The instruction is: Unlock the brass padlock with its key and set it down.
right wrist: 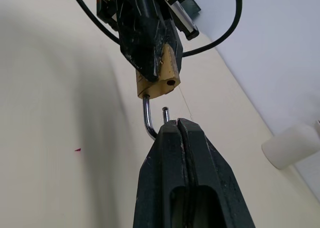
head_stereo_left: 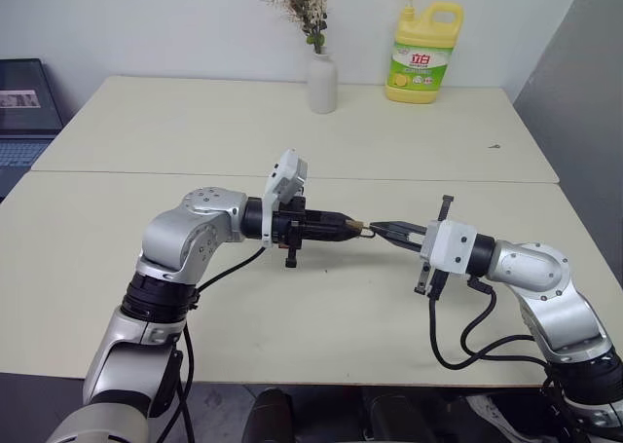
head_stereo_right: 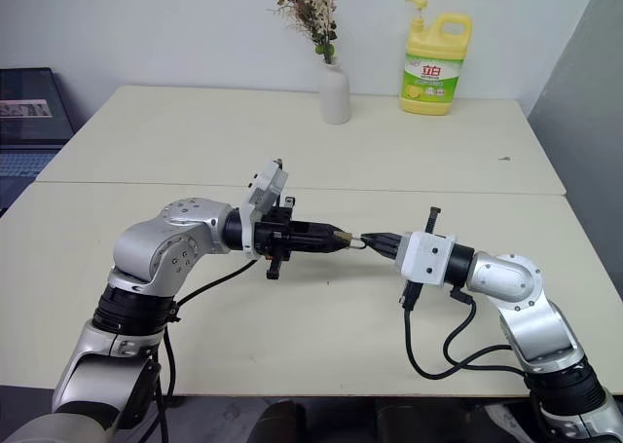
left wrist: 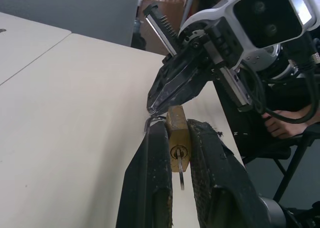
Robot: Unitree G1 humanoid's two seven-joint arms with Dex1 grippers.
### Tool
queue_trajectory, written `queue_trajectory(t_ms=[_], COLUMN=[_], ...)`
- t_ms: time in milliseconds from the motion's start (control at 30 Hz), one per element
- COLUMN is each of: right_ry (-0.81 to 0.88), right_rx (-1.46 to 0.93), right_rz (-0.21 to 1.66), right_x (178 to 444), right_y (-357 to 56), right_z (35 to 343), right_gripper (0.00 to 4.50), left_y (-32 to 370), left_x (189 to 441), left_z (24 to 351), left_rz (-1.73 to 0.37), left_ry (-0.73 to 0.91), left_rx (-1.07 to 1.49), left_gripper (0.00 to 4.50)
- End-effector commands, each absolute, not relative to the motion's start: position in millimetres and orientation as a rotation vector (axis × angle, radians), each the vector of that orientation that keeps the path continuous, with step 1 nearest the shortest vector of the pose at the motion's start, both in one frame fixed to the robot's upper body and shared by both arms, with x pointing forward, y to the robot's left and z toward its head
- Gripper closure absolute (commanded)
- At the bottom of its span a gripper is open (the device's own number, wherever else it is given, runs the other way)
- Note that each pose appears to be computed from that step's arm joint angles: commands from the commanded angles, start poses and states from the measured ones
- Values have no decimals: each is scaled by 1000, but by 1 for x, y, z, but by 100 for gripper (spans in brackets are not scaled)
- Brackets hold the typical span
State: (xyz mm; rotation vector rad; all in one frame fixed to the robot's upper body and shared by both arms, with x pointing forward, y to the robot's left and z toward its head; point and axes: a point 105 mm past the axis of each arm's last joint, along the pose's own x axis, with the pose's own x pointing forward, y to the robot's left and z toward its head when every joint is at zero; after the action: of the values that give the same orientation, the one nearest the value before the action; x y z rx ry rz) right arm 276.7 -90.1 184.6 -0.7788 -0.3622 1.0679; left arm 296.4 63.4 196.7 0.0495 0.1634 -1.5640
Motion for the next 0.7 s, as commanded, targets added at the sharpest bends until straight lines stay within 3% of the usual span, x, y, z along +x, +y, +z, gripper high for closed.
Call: queue_trajectory(t_ms=[33, 700], right_ry=[-409, -331], right_rx=[-804, -818], right_rz=[1091, 1136], right_x=[273, 272], right_y=[-88, -89], right_z=[193, 181], right_gripper=[450, 450], left_y=[62, 62], left_x=[288, 289], left_z=[205, 206], left_rz=[-1603, -1577], left_ry=[129, 123], left_rx=[71, 40], left_gripper=[433, 433])
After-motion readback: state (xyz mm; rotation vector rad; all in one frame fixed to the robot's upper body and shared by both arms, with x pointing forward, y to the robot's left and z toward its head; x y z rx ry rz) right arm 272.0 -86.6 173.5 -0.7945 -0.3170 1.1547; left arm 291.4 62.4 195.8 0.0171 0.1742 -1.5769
